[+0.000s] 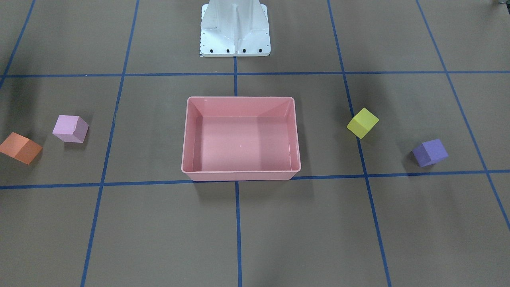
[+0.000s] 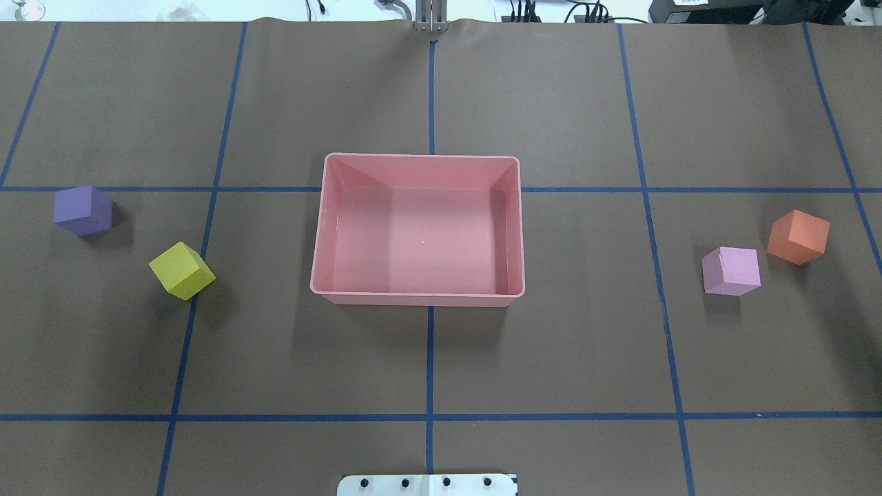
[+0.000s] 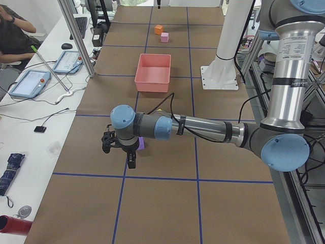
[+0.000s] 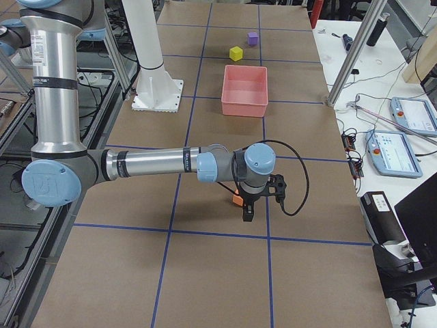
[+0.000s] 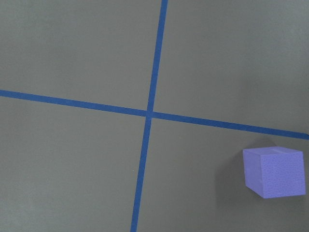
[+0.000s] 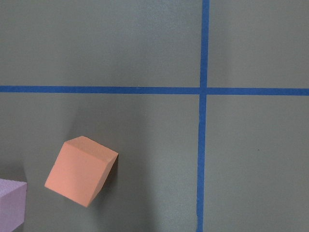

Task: Place blocks into pink bin with both arms
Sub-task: 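Reach the right gripper down to the orange cube and grasp it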

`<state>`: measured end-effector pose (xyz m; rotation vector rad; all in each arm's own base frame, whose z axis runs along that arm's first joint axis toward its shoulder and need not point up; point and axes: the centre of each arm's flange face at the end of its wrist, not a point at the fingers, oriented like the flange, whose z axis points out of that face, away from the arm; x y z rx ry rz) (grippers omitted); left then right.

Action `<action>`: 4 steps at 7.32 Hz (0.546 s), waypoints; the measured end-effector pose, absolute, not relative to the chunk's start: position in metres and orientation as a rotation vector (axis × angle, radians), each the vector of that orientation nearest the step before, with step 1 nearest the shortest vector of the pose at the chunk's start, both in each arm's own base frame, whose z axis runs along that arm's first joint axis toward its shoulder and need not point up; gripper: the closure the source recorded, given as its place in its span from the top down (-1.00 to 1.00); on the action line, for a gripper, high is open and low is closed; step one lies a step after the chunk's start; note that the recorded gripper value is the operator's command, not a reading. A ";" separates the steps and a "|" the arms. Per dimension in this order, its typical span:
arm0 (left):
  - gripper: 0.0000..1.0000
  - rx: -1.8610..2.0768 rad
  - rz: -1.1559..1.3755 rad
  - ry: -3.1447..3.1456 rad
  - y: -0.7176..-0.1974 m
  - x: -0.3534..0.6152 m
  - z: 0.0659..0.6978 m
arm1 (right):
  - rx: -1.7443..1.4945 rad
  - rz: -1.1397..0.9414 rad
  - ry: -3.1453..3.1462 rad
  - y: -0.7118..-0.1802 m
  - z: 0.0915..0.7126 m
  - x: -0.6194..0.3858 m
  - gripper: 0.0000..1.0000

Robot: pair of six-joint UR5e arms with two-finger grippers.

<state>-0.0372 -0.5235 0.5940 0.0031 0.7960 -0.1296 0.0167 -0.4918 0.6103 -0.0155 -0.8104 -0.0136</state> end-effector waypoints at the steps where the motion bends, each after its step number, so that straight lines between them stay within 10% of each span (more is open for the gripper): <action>1: 1.00 0.016 -0.120 0.792 -0.521 -0.038 0.596 | -0.013 -0.014 -0.811 -0.492 0.609 0.017 0.99; 4: 1.00 0.016 -0.107 0.808 -0.509 -0.037 0.605 | 0.003 -0.020 -0.816 -0.487 0.613 0.017 0.99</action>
